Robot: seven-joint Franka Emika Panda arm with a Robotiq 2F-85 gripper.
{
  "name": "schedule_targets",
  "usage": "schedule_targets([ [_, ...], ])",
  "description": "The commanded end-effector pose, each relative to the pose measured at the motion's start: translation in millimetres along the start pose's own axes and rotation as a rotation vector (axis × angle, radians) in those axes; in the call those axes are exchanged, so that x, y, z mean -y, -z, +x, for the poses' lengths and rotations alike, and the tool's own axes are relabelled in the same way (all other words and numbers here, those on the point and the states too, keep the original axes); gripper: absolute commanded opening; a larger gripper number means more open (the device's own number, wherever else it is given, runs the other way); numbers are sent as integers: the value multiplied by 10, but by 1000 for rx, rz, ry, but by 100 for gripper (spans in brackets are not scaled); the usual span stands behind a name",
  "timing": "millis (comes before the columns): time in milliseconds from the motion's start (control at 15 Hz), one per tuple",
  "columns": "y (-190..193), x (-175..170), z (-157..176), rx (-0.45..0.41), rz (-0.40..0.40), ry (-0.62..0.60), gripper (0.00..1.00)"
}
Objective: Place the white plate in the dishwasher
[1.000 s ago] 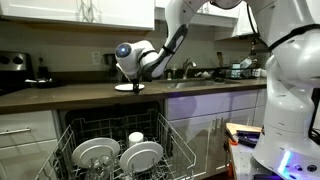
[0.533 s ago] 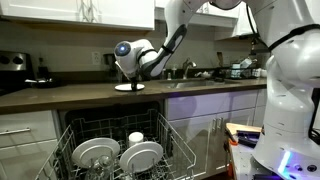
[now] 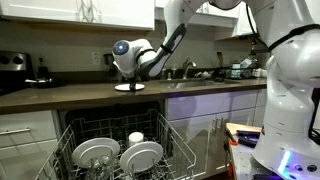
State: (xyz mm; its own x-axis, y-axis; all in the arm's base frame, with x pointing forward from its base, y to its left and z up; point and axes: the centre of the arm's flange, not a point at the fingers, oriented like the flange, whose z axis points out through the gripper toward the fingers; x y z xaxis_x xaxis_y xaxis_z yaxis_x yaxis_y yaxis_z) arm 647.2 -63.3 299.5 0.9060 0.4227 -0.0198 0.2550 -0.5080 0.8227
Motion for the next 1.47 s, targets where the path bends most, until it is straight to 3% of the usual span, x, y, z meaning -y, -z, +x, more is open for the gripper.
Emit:
schedule_targets([
  [0, -14, 16, 93, -51, -80, 22, 100],
  [333, -50, -36, 176, -102, -132, 20, 100],
  [933, -104, 53, 358, -177, -101, -9, 100],
  [1133, -171, 115, 380, -161, -90, 15, 100],
  [1200, -200, 140, 379, -157, -84, 19, 89],
  [1400, -240, 165, 381, -149, -82, 23, 78],
])
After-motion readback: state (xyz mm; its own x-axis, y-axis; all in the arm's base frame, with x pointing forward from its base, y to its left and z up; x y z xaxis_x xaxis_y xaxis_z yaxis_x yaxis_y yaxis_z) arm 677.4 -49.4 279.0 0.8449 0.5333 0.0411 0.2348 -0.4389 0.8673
